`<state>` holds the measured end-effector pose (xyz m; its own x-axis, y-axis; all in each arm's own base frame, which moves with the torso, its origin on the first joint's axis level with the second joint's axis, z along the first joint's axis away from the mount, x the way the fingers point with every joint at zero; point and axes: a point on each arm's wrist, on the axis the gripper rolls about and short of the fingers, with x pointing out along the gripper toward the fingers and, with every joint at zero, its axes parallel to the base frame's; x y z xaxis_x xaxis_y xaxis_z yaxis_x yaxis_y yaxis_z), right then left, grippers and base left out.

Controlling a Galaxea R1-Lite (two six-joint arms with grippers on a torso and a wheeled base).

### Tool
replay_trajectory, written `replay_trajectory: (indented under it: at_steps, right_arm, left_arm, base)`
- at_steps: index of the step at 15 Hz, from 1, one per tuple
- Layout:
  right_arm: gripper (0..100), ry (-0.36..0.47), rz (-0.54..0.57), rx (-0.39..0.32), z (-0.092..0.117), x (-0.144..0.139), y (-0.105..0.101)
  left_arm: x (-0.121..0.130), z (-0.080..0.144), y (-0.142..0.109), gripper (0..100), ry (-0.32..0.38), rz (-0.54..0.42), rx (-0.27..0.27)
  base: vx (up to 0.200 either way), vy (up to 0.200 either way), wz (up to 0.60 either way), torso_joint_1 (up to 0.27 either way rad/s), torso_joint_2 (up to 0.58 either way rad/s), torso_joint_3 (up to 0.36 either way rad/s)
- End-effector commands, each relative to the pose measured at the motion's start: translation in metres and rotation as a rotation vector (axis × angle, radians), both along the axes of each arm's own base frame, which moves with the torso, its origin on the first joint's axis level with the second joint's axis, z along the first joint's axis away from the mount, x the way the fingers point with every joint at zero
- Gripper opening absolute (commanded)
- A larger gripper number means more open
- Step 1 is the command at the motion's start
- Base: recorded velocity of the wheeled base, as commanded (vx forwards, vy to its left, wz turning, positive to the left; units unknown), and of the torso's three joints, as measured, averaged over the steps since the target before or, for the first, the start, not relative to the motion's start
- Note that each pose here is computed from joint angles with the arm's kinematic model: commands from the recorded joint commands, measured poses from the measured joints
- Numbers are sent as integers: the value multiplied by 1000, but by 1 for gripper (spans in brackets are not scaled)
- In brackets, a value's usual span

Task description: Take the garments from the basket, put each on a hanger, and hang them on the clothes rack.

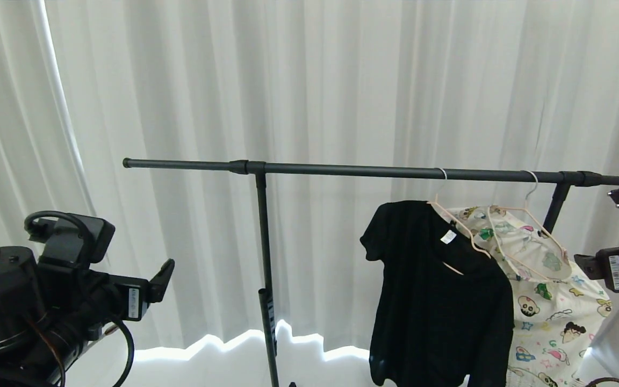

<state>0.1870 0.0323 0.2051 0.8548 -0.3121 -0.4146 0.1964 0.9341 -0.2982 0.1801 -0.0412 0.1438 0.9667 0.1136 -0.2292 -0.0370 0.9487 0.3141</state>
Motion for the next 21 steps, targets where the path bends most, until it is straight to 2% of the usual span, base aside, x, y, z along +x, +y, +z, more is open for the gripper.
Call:
replay_trajectory:
  at_steps: [1, 9, 14, 18, 21]
  right_arm:
    - [100, -16, -26, -12, -4, -1, -7]
    - [100, -21, -22, -29, -11, -9, -9]
    - [100, -83, -23, -16, -9, -9, -9]
    - [100, -101, -24, -12, -7, -12, -10]
    - [100, -108, -25, -13, -14, -33, -14]
  left_arm:
    - [-2, 6, 6, 100, -28, 24, -7]
    - [-14, 6, 8, 100, -45, 24, -10]
    - [-19, 3, 13, 100, -37, 44, -8]
    - [-24, 3, 16, 100, -45, 56, -9]
    - [-55, -7, 23, 100, -53, 71, -8]
  base:
    - [-200, 0, 0, 2, -7, 7]
    - [-200, 0, 0, 0, 4, 3]
    - [0, 0, 0, 0, 0, 0]
    - [0, 0, 0, 0, 0, 0]
    - [0, 0, 0, 0, 0, 0]
